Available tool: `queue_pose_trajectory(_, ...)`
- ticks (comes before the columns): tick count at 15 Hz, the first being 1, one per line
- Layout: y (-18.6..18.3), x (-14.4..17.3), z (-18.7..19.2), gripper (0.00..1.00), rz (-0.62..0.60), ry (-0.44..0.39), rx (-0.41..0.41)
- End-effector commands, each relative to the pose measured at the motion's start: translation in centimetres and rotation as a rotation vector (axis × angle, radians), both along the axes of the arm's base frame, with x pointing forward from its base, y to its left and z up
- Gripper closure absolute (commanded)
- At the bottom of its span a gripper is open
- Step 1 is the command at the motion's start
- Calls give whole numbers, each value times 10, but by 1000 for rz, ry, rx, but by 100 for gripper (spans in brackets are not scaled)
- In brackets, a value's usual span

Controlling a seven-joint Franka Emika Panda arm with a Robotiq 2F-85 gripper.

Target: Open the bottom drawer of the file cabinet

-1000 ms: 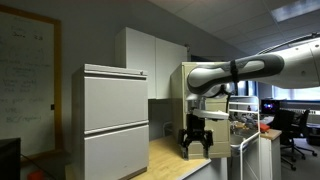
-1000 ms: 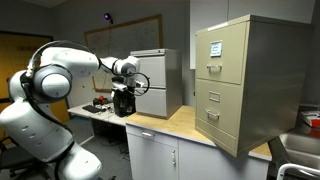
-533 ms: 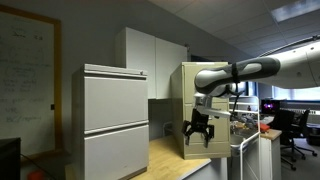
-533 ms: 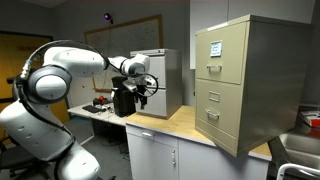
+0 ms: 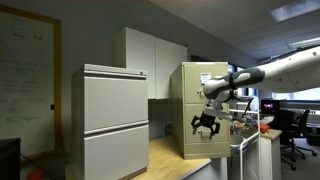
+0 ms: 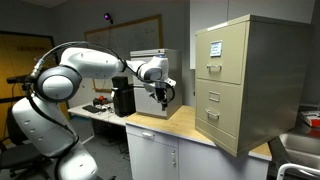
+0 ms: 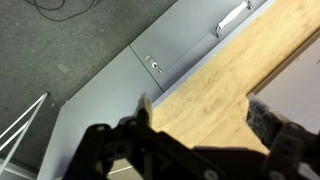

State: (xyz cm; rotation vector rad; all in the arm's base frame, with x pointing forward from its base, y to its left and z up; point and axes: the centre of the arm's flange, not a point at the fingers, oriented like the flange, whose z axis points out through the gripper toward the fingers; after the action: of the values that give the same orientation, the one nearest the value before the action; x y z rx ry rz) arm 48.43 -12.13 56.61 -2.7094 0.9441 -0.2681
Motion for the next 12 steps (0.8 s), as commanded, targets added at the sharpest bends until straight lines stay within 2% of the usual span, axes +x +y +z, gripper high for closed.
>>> queue_pose_trajectory(1, -51, 33, -9, 0, -117, -28, 45)
queue_pose_trajectory(6, -123, 58, -31, 0, -271, -40, 97)
queue_pose_trajectory(12, -186, 74, -36, 0, -448, -70, 126)
